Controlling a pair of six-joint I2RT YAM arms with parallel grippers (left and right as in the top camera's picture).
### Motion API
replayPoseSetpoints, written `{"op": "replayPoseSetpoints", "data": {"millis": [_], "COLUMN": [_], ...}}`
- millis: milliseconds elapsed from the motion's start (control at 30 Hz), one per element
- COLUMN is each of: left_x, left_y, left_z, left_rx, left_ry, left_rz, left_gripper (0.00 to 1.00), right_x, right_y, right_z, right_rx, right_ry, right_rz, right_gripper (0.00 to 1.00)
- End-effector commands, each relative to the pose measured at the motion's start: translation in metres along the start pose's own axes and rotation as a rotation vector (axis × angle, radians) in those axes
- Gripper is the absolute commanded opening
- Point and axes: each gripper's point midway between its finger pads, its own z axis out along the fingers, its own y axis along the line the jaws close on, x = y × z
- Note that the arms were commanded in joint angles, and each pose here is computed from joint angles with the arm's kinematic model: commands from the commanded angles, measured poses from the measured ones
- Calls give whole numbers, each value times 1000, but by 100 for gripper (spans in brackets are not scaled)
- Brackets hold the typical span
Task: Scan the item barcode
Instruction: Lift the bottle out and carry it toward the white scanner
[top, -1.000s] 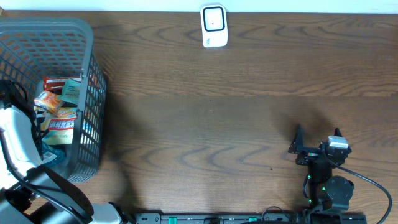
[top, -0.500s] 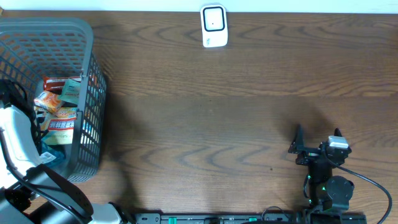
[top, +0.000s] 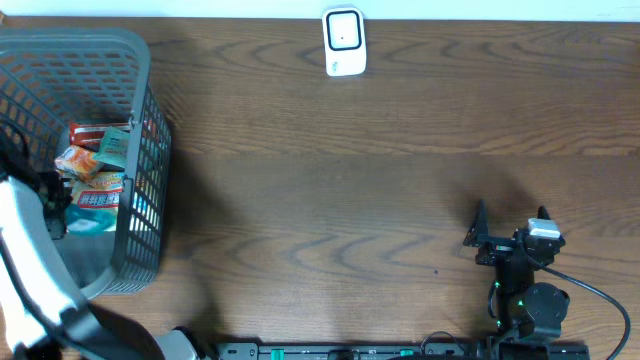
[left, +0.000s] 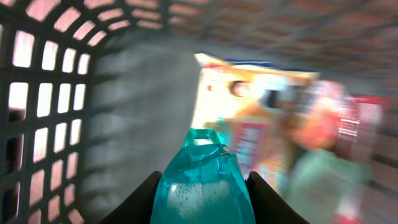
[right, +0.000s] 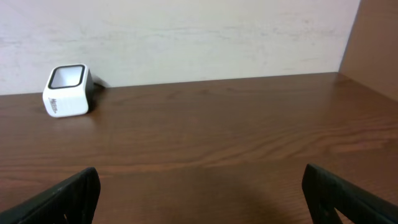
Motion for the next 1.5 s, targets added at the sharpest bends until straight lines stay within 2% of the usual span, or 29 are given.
{"op": "replayPoseSetpoints", "data": {"millis": [0, 167, 200, 233, 367, 567, 900, 1100, 1267, 1467], "left_x": [-18, -21, -16, -13, 6, 48, 128, 198, 263, 333], "left_y": [-16, -22, -25, -26, -21, -32, -52, -64, -66, -63], "left_z": [-62, -143, -171, -183, -229, -262, -265, -255, -237, -205], "left_rx": [193, 493, 616, 670, 858, 1025, 1020, 961, 874, 767], "left_ry": [-80, -146, -141, -130, -38, 163, 442, 552, 576, 490], "left_rz": [-27, -58, -52, -56, -125, -16, 223, 457, 654, 851], "left_gripper": [23, 24, 24, 24, 24, 24, 24, 24, 24, 24], "right_x": [0, 0, 0, 0, 0, 0, 0, 0, 0, 0], "right_y": [1, 1, 1, 1, 1, 1, 1, 1, 1, 1], "right_z": [0, 0, 0, 0, 0, 0, 0, 0, 0, 0], "right_rx": [-1, -1, -1, -1, -1, -1, -1, -1, -1, -1], "right_ry": [1, 1, 1, 1, 1, 1, 1, 1, 1, 1], "right_rz": [14, 14, 14, 14, 14, 14, 14, 14, 14, 14], "right_gripper": [99, 99, 99, 99, 99, 99, 99, 99, 99, 99]}}
